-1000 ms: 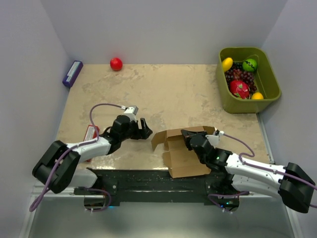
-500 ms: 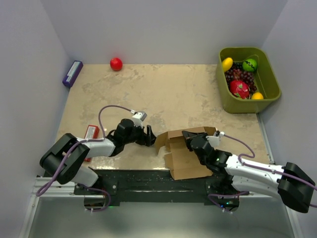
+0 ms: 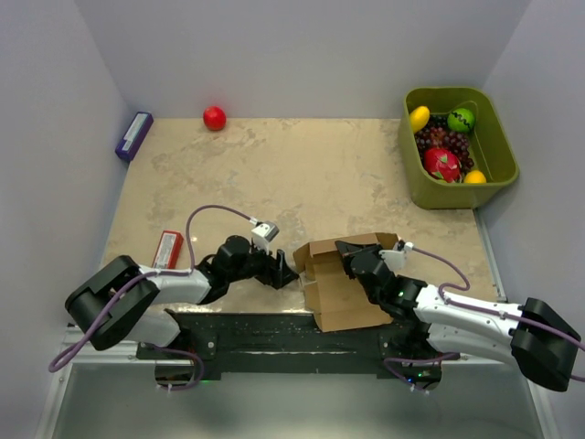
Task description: Fold the paper box
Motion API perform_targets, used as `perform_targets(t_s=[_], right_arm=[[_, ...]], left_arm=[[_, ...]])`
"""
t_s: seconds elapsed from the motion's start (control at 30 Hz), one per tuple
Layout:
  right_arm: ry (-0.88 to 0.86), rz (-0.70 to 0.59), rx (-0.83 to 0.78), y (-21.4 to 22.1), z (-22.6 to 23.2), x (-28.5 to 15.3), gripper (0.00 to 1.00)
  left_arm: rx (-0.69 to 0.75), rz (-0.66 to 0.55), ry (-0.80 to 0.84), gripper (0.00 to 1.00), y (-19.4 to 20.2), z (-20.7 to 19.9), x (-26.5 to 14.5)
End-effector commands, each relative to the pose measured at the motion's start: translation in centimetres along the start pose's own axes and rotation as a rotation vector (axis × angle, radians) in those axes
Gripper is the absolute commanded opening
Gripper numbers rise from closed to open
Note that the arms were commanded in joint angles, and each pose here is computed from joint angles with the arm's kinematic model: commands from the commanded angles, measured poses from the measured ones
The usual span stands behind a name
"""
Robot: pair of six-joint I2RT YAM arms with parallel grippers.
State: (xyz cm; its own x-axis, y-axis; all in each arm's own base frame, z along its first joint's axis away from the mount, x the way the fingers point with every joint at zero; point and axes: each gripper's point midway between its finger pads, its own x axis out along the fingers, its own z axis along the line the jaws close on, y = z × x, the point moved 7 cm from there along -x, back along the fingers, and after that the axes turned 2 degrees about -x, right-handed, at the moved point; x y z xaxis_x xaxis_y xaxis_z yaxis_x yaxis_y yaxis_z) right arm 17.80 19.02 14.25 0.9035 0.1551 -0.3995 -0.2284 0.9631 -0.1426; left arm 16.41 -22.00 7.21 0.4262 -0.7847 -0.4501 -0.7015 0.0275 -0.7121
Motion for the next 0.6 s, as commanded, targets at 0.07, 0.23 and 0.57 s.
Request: perform_targets(t_s=[0.07,0.23,0.57], right_arm=[[-0.03,-0.046,-0.014,-0.2,0.8,0.2,0.0],[-0.028,-0.041,-0.018,-0.1,0.9,0.3,0.0],[-0.025,-0.037,-0.023,0.1,0.7,0.4,0.0]], left_arm=[[0.088,-0.122,0.056,0.78,-2.7,-1.4,0.9],[0.122,-0.139,0.082,0.71,-3.2,-1.9,1.4],[0.184,-0.16,0.15,0.59,-3.6,-3.0,2.1]])
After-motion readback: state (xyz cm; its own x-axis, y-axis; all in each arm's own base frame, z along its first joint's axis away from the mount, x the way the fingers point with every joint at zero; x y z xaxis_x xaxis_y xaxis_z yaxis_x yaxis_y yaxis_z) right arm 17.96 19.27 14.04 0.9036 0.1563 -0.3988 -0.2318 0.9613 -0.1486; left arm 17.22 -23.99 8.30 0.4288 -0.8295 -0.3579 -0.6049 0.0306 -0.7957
